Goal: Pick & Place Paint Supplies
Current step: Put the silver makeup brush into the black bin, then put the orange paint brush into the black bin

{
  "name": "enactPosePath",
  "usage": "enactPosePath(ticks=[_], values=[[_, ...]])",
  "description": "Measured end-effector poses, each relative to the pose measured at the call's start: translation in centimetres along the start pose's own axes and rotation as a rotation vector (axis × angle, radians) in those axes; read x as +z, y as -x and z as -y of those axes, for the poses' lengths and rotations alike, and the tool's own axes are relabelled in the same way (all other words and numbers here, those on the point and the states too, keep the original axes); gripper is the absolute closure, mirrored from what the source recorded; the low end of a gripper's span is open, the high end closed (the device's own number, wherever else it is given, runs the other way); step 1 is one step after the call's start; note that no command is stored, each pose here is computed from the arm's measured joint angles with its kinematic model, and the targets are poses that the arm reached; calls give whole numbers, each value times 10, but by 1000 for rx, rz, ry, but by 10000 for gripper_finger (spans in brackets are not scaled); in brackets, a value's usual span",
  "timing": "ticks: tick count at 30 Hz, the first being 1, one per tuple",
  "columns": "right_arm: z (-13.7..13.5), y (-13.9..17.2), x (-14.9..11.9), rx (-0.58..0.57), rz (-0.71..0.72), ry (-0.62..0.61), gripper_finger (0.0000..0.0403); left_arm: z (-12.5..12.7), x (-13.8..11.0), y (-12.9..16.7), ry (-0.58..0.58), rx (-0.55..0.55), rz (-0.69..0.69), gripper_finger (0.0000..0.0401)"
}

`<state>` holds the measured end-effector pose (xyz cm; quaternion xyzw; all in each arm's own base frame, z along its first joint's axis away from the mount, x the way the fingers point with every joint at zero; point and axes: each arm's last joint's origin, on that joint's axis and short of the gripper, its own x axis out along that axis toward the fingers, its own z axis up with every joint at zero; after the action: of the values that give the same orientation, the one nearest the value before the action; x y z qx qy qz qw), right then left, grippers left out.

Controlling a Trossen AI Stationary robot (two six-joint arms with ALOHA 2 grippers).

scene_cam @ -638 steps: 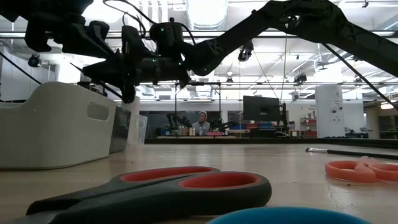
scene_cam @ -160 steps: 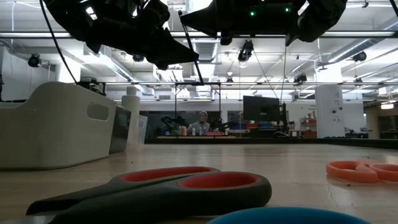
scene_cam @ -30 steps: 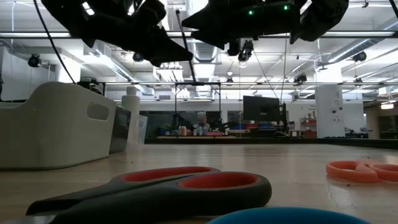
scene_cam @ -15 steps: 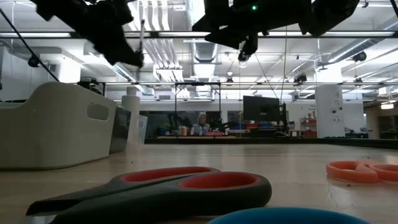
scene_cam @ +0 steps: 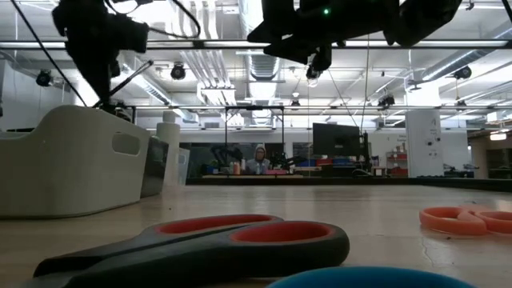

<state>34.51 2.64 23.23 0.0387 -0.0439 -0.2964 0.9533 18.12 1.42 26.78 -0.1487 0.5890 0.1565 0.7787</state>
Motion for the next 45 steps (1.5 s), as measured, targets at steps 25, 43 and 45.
enactPosePath(ticks=[25,43,45], values=[[0,0,0,3,0,0,180,15,21,-84,-316,13,-452,368],[0,0,0,3,0,-4,180,16,25,-84,-294,8,-392,343],[0,0,0,3,0,-4,180,16,25,-84,-266,13,-390,343]])
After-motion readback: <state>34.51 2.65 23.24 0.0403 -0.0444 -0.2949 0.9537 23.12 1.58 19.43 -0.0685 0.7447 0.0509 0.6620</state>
